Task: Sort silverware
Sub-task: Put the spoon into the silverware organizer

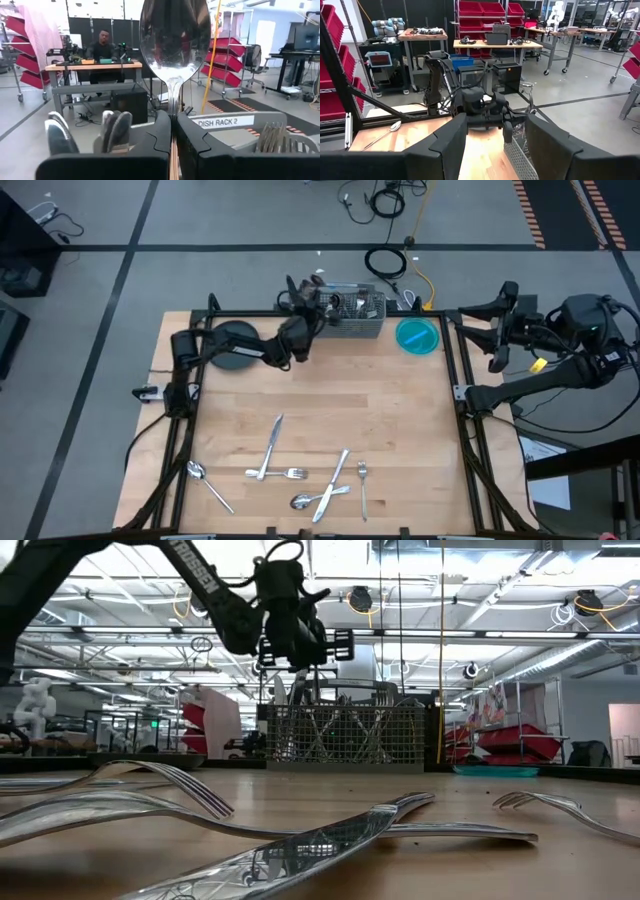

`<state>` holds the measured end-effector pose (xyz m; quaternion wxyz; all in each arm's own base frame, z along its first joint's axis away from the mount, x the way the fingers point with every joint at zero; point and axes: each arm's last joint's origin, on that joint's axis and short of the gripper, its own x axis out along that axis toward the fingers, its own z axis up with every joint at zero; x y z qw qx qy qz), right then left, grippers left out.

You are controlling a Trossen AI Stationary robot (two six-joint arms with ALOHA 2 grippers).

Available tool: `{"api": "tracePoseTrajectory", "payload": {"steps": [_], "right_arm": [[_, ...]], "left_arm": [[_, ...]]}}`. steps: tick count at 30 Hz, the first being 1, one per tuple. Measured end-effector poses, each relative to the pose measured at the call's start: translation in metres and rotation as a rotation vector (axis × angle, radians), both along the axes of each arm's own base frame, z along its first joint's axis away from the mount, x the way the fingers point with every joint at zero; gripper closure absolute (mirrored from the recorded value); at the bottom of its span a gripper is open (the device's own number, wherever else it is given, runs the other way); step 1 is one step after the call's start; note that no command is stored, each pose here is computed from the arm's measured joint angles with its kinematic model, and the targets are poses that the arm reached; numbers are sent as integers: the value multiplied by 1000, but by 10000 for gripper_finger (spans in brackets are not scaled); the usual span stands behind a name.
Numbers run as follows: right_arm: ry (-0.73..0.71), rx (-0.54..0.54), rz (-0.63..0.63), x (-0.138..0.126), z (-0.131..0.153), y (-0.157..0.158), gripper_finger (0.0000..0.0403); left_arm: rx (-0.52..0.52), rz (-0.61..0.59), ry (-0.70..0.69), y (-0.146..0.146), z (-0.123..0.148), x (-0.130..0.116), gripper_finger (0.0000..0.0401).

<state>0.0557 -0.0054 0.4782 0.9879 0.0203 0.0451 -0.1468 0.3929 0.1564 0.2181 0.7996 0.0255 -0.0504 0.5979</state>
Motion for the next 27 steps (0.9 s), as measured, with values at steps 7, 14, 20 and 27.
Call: {"api": "tracePoseTrajectory", "payload": {"steps": [7, 14, 20, 27], "right_arm": [[-10, 1, 1, -1, 1, 0, 216], [-7, -6, 6, -1, 1, 0, 216], [0, -25, 8, -1, 1, 0, 216], [3, -34, 12, -1, 1, 0, 216]], "left_arm": [[-30, 15, 51, 10, -19, 13, 389], [-123, -67, 128, 9, -33, 17, 365], [-128, -110, 138, 6, -34, 19, 297], [-127, -162, 136, 3, -27, 19, 266]]}}
